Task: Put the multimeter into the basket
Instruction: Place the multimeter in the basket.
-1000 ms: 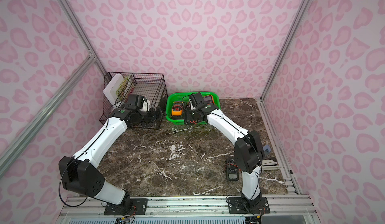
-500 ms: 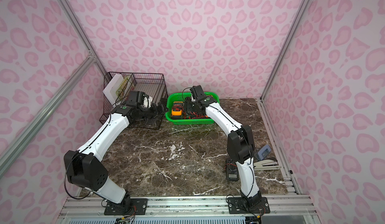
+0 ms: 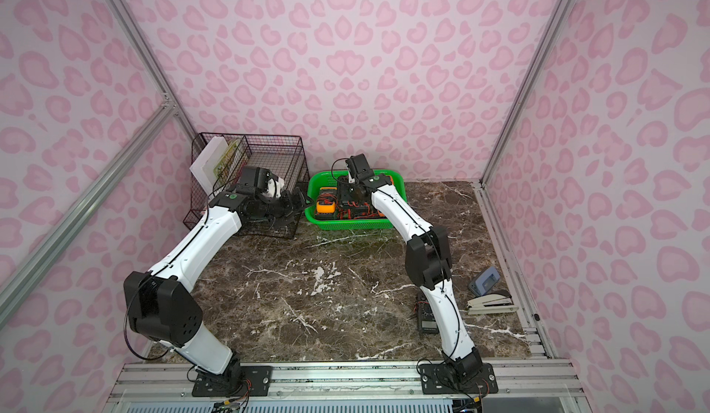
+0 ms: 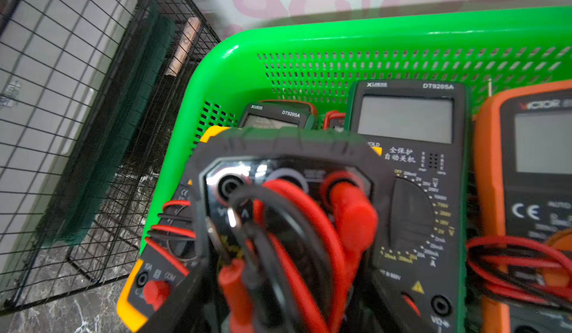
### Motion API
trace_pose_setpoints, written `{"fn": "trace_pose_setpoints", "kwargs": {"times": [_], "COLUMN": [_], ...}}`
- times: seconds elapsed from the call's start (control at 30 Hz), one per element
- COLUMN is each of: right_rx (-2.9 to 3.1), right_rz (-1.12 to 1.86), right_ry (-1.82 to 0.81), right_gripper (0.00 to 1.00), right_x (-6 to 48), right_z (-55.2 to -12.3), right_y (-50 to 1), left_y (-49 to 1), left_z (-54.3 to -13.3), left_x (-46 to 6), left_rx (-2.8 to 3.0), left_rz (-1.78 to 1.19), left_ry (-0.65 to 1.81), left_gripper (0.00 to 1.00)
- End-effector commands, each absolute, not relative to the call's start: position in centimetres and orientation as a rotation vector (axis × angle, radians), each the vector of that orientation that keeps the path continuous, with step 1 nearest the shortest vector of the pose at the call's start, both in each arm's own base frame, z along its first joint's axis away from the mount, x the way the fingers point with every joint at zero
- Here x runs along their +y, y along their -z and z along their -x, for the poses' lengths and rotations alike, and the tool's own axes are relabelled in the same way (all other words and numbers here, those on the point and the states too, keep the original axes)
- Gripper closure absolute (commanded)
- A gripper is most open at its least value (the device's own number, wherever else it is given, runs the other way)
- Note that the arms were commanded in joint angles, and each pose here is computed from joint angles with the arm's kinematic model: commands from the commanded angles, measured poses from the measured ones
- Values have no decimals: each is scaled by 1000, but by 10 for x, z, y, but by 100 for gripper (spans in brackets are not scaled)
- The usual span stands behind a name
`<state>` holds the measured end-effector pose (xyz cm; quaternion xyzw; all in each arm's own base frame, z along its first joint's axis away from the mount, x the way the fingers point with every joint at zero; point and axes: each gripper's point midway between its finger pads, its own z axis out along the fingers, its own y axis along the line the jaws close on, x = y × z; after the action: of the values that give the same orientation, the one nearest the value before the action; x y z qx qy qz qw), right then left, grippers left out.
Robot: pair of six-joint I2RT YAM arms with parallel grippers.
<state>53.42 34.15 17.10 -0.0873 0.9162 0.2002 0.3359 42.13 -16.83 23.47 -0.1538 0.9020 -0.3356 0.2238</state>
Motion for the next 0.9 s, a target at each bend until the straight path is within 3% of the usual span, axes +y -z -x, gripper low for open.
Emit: {"fn": "trace_pose_setpoints", "kwargs": {"times": [0.0, 0.27, 0.47, 0.87], "right_rx": [2397, 2432, 2454, 2432], "right_rz": [226, 225, 218, 207], "right_ry": [-493, -467, -458, -481], "right_gripper": [44, 39, 16, 11], "right_x": [338, 336, 335, 334], "right_z": [-535, -535, -533, -531], "right_y": [-169, -152, -144, -162], "left_y": [-239, -238, -236, -237], "left_z": [-426, -426, -428, -426], "left_x": [-172, -173, -174, -175], "left_rx": [2471, 2474, 2477, 2479], "left_rz": [404, 402, 397, 380], "left_ry": [949, 958, 965, 969], "left_gripper": [1, 1, 1, 1]}}
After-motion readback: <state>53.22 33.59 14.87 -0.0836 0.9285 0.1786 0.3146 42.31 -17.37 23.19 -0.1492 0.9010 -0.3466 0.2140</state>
